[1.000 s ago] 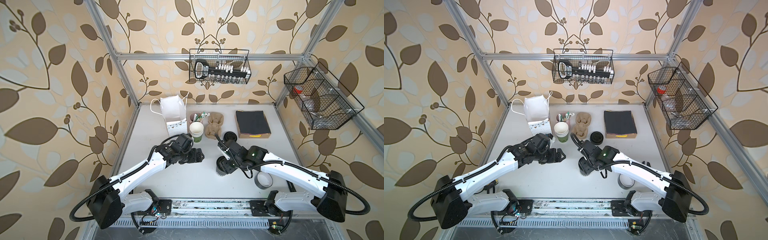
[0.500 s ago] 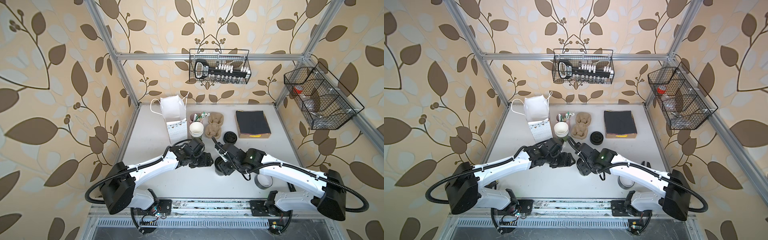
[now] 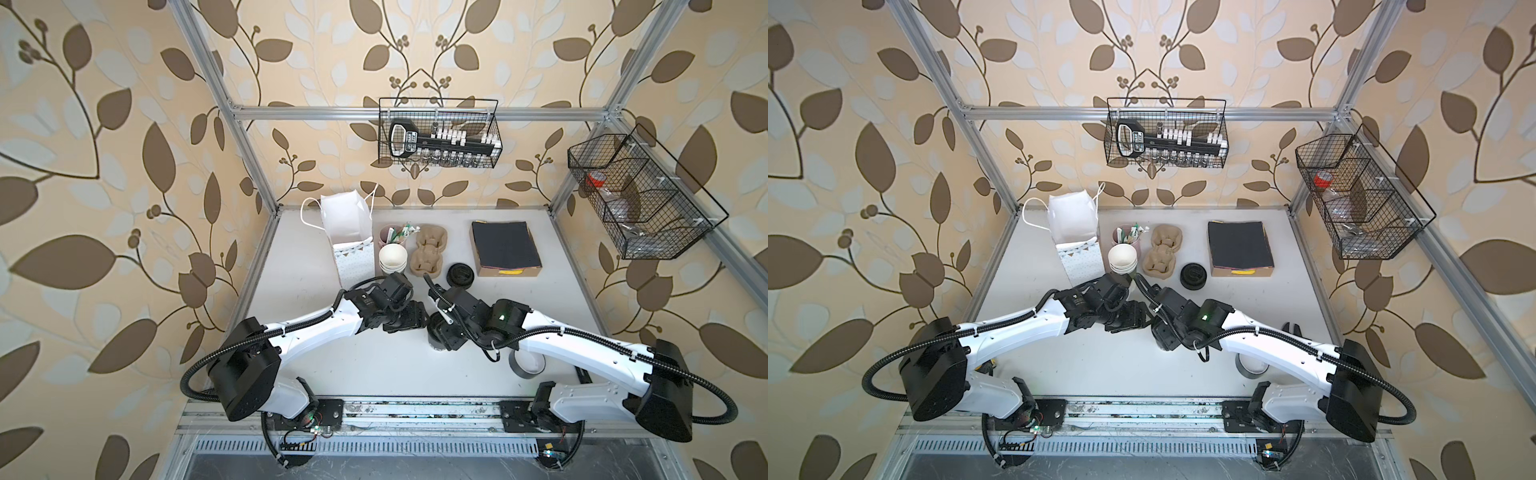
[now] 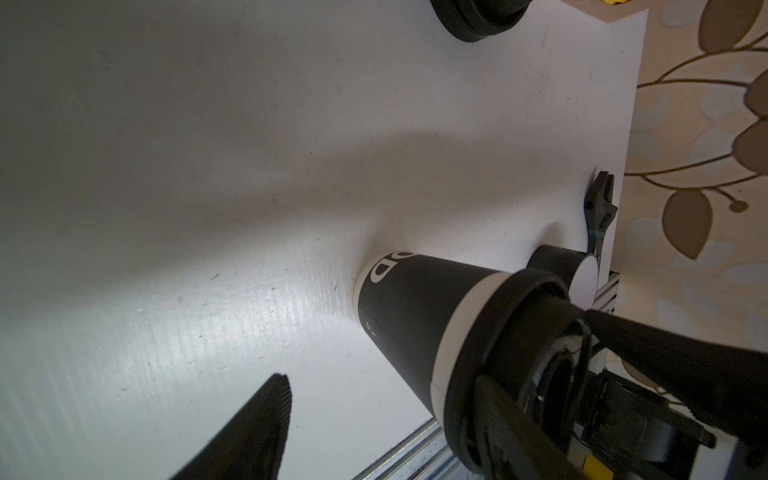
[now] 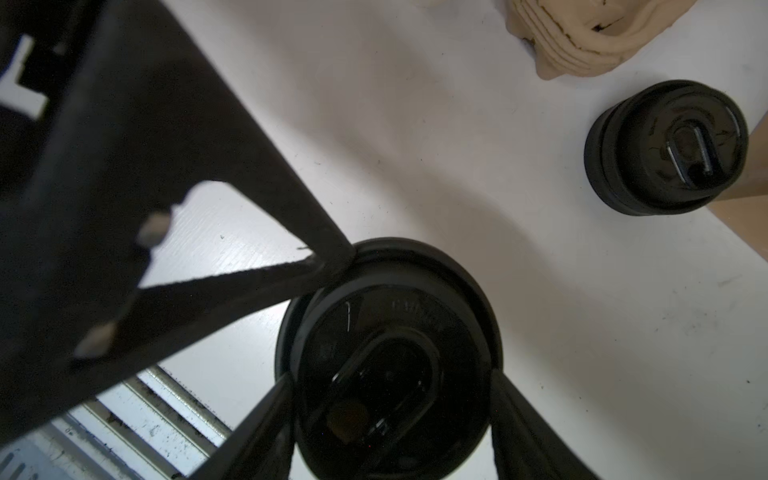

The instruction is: Pack the takeout coffee

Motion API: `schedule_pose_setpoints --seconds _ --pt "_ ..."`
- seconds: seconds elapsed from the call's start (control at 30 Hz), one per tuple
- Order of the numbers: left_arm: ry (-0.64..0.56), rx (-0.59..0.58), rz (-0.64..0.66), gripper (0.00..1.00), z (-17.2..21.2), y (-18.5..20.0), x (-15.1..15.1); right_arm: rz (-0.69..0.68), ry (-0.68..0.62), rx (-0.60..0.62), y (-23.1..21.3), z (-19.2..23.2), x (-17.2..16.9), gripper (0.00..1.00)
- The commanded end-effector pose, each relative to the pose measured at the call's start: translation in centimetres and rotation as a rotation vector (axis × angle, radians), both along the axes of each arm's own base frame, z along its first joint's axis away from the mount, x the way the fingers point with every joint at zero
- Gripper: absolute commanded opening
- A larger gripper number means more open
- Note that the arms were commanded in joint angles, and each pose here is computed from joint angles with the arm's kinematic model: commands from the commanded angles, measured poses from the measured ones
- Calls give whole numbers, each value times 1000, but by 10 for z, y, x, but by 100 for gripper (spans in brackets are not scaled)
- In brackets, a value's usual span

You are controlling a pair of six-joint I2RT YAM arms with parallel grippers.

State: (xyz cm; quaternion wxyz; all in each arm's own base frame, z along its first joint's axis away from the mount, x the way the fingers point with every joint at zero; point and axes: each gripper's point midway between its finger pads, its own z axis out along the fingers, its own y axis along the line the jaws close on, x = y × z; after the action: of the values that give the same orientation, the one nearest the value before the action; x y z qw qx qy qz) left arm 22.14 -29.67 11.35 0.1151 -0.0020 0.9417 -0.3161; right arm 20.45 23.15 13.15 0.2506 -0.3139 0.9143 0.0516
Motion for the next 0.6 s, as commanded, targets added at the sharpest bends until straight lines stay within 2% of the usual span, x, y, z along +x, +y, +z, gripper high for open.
schedule_pose_setpoints --seconds 0.0,0.13,0.4,0.57 --pt "-9 -5 -12 68 2 -7 0 36 60 -65 -9 -22 -15 68" --pt "14 34 -23 59 -10 -5 -6 37 69 -64 -9 -26 -18 68" --pt "70 123 -23 55 -43 7 -22 25 112 -45 -9 -42 -28 68" --pt "43 139 -21 57 -32 13 -21 19 119 -48 -11 -44 -30 68"
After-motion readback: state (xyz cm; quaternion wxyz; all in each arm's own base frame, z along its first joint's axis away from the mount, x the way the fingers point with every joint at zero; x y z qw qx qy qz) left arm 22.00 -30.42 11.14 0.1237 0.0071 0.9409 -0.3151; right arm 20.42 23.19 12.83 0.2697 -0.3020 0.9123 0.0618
